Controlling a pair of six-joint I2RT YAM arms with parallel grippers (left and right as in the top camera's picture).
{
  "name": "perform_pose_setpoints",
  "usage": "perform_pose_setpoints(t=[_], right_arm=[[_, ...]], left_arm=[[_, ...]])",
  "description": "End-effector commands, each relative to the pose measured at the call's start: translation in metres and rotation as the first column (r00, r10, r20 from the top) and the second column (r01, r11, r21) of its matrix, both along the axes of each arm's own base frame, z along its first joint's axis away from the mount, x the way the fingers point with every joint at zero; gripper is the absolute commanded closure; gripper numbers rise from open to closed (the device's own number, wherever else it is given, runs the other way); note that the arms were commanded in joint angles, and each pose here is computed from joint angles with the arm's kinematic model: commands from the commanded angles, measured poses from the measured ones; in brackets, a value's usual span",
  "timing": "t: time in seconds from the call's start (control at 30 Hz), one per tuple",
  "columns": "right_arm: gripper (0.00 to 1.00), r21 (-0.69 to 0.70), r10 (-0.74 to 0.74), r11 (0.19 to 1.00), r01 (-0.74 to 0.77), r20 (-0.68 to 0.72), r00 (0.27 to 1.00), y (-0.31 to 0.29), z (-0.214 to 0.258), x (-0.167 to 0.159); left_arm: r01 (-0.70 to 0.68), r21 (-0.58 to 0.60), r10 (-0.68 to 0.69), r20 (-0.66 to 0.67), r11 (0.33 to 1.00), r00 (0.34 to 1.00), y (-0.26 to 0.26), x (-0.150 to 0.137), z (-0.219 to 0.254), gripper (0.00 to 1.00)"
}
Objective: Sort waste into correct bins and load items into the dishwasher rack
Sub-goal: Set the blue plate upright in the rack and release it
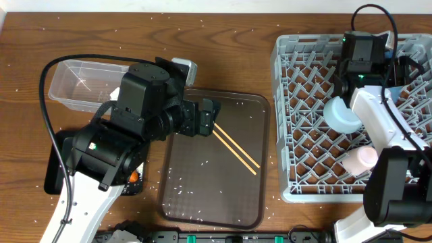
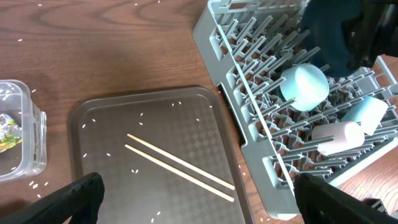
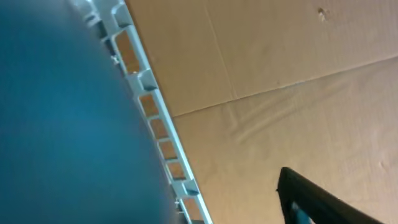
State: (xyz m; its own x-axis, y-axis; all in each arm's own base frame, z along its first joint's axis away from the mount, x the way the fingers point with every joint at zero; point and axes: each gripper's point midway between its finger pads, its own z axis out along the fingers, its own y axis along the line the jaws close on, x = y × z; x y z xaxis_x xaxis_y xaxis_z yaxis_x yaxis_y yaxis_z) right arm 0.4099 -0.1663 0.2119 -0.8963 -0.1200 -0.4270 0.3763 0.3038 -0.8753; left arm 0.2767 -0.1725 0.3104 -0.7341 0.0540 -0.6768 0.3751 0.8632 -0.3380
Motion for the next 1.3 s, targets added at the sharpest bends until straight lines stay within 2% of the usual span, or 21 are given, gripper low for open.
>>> perform_pose_setpoints(t=[0.0, 0.13, 0.2, 0.3, 0.4, 0.5, 0.83, 0.97, 1.07, 1.1, 1.17, 1.27], right_arm=[[0.17, -0.033, -0.051, 0.998, 0.051, 0.021, 0.998, -0.008, 0.008, -0.006], [0.07, -0.037, -0.048, 0.998, 0.049, 0.042, 0.998, -0.005, 0.013, -0.005], [0.06, 0.023, 0.042, 0.999, -0.041, -0.004, 0.999, 0.009, 0.004, 0.002], [0.06, 0.187, 0.235, 0.957, -0.221, -0.053, 0.971, 0.044, -0.019, 0.016], [0.05, 0.318, 0.329, 0.896, -0.31, -0.007, 0.944, 0.074, -0.034, 0.022], [0.05, 0.398, 0.355, 0.849, -0.348, 0.059, 0.933, 0.094, -0.038, 0.022], [0.03, 0.526, 0.428, 0.699, -0.483, 0.233, 0.873, 0.137, -0.002, 0.006], [0.01, 0.638, 0.381, 0.555, -0.534, 0.376, 0.845, 0.161, 0.017, -0.015], [0.01, 0.758, 0.287, 0.366, -0.541, 0.461, 0.84, 0.189, 0.025, -0.038], [0.01, 0.787, 0.252, 0.312, -0.532, 0.471, 0.845, 0.197, 0.026, -0.046], [0.01, 0.825, 0.206, 0.249, -0.507, 0.467, 0.86, 0.205, 0.027, -0.059], [0.05, 0.86, 0.167, 0.218, -0.462, 0.434, 0.885, 0.208, 0.023, -0.074]], left_arm=[[0.018, -0.008, -0.018, 0.015, 1.0, 1.0, -0.002, -0.002, 0.007, 0.02], [0.017, -0.006, -0.017, 0.009, 1.0, 1.0, -0.001, -0.003, 0.006, 0.02], [0.017, -0.006, -0.017, 0.01, 1.0, 1.0, -0.001, -0.003, 0.006, 0.02], [0.017, -0.006, -0.017, 0.01, 1.0, 1.0, -0.001, -0.003, 0.006, 0.02], [0.017, -0.006, -0.017, 0.009, 1.0, 1.0, -0.001, -0.003, 0.006, 0.02], [0.018, -0.002, -0.018, 0.001, 1.0, 1.0, -0.001, -0.004, 0.004, 0.02], [0.028, 0.023, -0.027, -0.026, 0.999, 0.999, 0.001, -0.007, -0.004, 0.02], [0.073, 0.085, -0.068, -0.066, 0.994, 0.996, 0.0, -0.007, -0.024, 0.02], [0.084, 0.129, -0.068, -0.126, 0.988, 0.99, 0.0, -0.002, -0.046, 0.0], [0.083, 0.145, -0.061, -0.152, 0.986, 0.987, 0.0, 0.001, -0.056, 0.04], [0.089, 0.171, -0.053, -0.207, 0.981, 0.977, -0.001, 0.006, -0.077, 0.07], [0.099, 0.205, -0.028, -0.32, 0.974, 0.947, -0.003, 0.008, -0.113, 0.14]])
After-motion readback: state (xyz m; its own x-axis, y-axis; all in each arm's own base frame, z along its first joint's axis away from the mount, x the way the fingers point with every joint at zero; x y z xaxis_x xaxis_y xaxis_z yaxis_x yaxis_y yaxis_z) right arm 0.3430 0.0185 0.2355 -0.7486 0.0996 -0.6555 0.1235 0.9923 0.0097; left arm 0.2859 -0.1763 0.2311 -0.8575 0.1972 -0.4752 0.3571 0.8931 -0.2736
